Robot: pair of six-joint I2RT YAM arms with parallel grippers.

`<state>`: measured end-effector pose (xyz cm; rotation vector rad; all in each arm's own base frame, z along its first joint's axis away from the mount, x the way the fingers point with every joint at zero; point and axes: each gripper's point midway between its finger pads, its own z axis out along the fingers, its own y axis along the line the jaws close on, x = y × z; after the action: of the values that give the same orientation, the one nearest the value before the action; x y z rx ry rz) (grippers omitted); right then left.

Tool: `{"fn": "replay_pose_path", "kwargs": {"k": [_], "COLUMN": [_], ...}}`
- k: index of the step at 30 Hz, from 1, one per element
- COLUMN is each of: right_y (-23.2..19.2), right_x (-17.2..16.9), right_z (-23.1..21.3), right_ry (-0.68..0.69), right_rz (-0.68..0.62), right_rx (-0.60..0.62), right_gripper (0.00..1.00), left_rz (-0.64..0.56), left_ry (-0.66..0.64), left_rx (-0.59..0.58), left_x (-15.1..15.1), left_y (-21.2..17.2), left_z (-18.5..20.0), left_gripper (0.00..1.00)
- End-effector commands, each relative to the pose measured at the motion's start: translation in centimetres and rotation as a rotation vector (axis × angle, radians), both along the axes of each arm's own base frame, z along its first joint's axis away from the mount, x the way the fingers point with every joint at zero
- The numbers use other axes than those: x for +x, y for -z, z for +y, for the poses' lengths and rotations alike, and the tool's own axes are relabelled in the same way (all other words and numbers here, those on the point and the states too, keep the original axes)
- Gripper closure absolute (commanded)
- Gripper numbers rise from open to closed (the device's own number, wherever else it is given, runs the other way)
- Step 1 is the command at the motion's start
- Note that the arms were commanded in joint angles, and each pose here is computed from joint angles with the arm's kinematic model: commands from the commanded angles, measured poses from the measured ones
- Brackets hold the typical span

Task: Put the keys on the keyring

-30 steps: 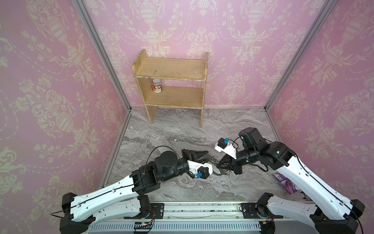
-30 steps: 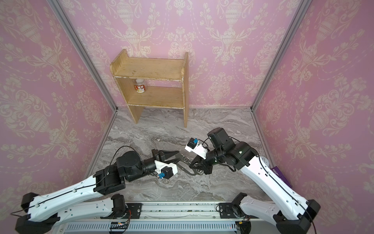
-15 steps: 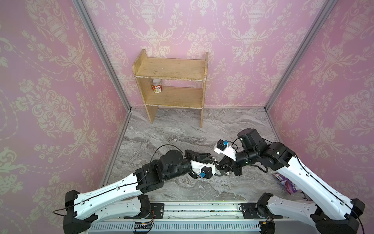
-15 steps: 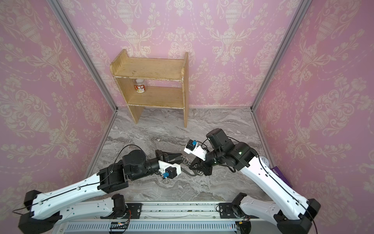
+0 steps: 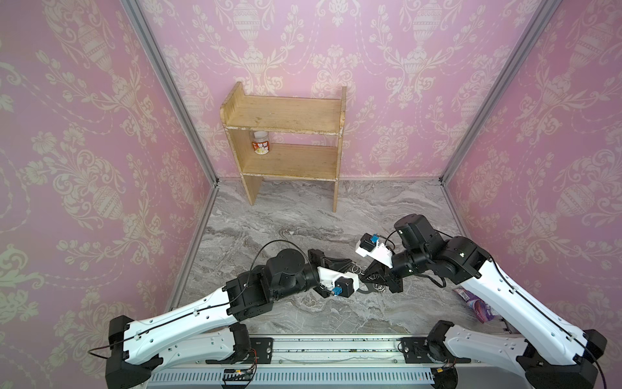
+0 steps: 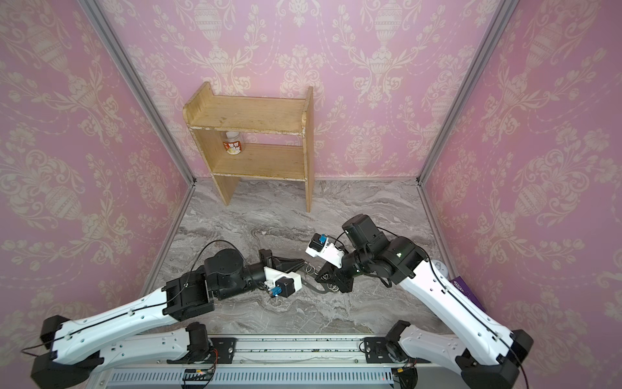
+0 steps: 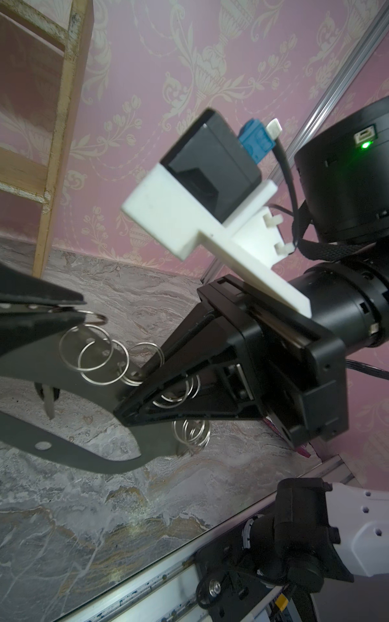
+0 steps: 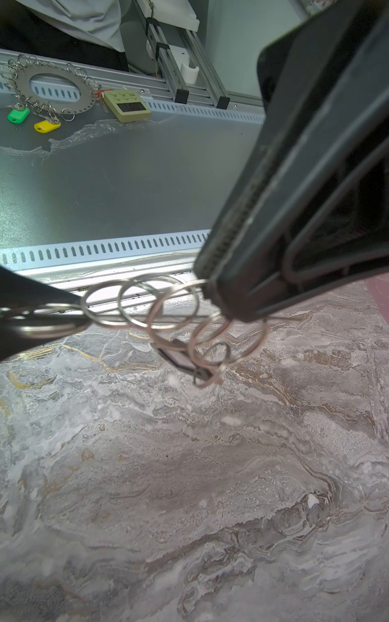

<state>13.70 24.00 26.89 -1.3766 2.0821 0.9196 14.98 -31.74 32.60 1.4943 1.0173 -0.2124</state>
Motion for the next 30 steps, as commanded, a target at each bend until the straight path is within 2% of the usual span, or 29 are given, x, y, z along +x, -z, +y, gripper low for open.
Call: {"fn": "replay_pose_path", "kwargs": {"k": [1, 6, 8, 11, 22, 23, 25, 26, 30], "right_y": [-1.4, -1.6, -1.7, -1.7, -0.3, -0.2, -0.2, -0.3, -1.9], "right_x": [0.0, 0.0, 0.0, 0.1, 1.4, 1.5, 2.0, 2.2, 2.7], "right_z": [0.4, 0.4, 0.4, 0.4, 0.4, 0.4, 0.1, -0.1, -0.9], "right_ry": [-0.026, -0.026, -0.026, -0.027, 0.043, 0.050, 0.077, 0.092, 0.143], "right_rz": [-0.046, -0.057, -0.060, -0.061, -0.070, -0.075, -0.090, -0.099, -0.136], "right_rx": [0.027, 0.026, 0.028, 0.027, 0.005, 0.003, 0.005, 0.007, 0.068], "right_gripper": [1.00, 1.00, 1.00, 1.00, 1.00, 0.97, 0.71, 0.63, 0.52], "left_rz": [0.027, 0.043, 0.045, 0.040, 0.026, 0.025, 0.027, 0.027, 0.034], "left_ry": [0.023, 0.027, 0.026, 0.016, 0.000, -0.003, -0.011, -0.014, -0.014], "left_rx": [-0.009, 0.005, 0.014, 0.004, -0.100, -0.116, -0.142, -0.158, -0.200], "left_x": [-0.5, -0.7, -0.7, -0.5, -0.4, -0.4, -0.3, -0.3, -0.4], "left_y": [-0.6, -0.1, 0.2, 0.0, -2.4, -2.8, -3.3, -3.6, -4.2], "left_z": [-0.3, -0.2, -0.2, -0.2, 0.2, 0.3, 0.5, 0.6, 0.8], "left_gripper": [0.91, 0.85, 0.89, 1.00, 1.00, 1.00, 1.00, 1.00, 1.00]}}
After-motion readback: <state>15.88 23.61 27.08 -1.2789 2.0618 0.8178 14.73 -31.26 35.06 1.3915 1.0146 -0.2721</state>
